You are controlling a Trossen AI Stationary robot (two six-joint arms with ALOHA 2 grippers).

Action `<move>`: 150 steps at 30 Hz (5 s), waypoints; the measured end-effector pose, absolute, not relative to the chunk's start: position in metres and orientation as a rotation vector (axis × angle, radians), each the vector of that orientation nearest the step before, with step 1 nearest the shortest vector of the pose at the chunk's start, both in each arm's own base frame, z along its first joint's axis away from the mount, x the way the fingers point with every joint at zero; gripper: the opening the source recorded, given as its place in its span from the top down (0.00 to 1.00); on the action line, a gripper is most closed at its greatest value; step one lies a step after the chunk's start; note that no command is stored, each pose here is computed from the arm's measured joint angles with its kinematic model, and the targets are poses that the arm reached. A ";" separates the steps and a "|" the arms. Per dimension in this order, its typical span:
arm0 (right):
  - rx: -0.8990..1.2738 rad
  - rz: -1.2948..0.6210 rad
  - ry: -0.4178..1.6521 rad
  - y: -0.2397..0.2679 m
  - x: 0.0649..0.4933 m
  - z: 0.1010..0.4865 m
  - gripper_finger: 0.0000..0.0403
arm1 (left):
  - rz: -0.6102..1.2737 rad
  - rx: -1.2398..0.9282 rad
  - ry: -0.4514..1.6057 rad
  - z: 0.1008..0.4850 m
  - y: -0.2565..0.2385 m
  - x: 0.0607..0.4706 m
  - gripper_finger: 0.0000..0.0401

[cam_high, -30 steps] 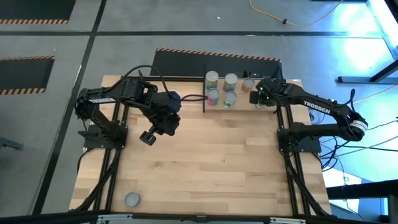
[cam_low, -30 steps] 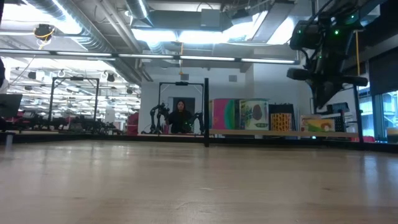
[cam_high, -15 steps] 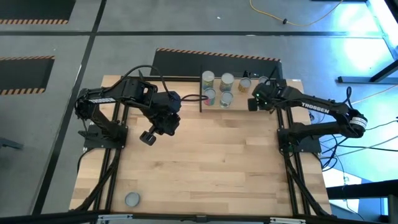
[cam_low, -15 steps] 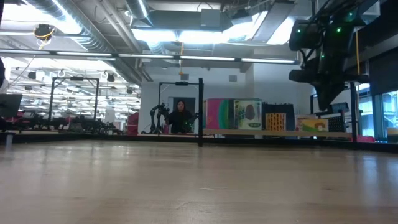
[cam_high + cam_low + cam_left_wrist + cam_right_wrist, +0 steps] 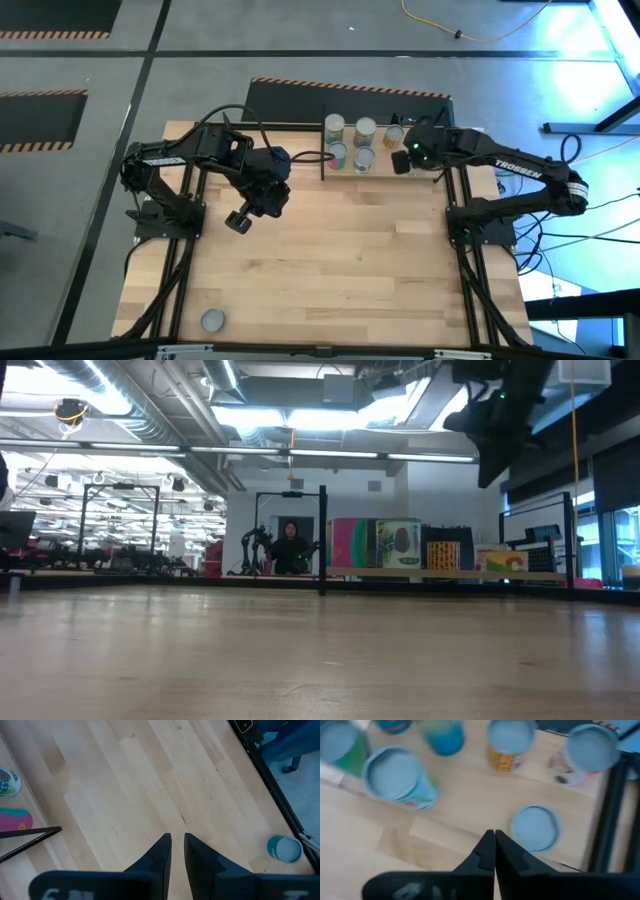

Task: Pick and place cans onto a shelf
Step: Put the canned tuna on the shelf

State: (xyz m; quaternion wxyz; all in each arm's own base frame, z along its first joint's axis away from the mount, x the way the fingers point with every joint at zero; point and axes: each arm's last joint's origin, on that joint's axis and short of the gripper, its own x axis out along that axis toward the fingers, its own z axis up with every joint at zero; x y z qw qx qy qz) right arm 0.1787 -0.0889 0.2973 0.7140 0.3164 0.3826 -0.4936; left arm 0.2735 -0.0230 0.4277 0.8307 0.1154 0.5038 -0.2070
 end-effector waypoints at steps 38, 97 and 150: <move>0.067 -0.394 0.679 0.002 0.182 0.445 0.98 | 0.146 -0.482 1.354 0.401 -0.147 0.231 0.95; 0.092 -0.330 0.679 0.012 0.182 0.445 0.98 | -0.257 -0.107 1.484 0.179 -0.248 0.140 0.90; 0.098 -0.303 0.686 0.013 0.182 0.445 0.98 | -0.153 -0.215 1.497 0.156 -0.232 0.156 0.99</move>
